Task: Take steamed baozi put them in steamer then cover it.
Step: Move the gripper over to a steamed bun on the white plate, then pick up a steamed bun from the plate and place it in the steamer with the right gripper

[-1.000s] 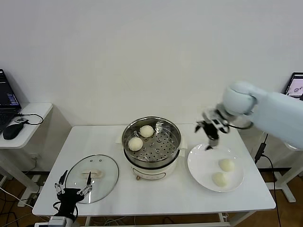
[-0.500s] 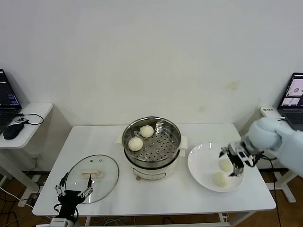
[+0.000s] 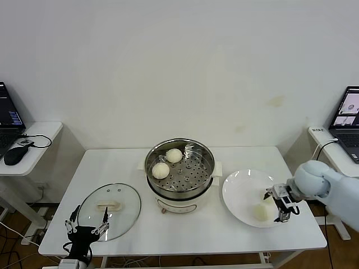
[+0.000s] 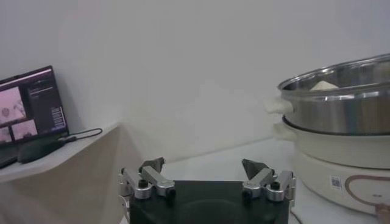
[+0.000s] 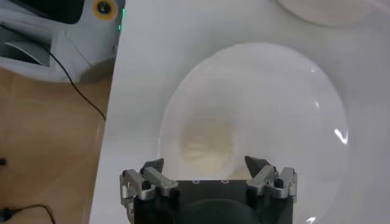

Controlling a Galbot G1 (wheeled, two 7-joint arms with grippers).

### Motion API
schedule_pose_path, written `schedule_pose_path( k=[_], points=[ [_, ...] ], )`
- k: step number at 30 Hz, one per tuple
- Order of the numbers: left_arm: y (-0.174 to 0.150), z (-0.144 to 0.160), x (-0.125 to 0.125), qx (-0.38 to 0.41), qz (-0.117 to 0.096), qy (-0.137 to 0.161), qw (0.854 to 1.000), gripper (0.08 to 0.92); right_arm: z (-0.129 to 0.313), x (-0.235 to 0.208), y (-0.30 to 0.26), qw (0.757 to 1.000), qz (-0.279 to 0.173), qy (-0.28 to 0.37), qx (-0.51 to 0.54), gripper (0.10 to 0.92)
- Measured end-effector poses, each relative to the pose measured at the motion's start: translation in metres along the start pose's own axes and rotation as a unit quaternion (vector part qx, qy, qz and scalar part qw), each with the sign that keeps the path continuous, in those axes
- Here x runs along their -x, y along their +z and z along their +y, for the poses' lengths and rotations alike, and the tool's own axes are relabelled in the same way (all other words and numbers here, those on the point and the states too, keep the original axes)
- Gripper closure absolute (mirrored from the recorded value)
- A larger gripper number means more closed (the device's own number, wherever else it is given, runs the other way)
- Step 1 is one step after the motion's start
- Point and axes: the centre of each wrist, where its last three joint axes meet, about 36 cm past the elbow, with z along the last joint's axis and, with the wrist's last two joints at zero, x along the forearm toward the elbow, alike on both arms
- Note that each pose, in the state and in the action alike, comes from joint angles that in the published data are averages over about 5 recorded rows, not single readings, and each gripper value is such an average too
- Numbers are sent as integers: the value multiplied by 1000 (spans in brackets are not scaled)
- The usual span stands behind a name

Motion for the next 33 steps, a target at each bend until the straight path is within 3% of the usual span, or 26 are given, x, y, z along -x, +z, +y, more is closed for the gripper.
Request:
schedule_pose_path(
  k=[13,19,24,33],
  points=[
    [4,1,3,0,3,-2,1000,177,-3,32,-1,1000,3,0,20,285],
    [4,1,3,0,4,-3,1000,177,-3,40,-6,1000,2,2,25,362],
    [4,1,2,0,4,-4,1000,177,-4,40,-6,1000,3,5,28,439],
    [2,1,1,-2,1,-6,1000,177,-12,16,-4,999,-4,17,36,490]
  ],
)
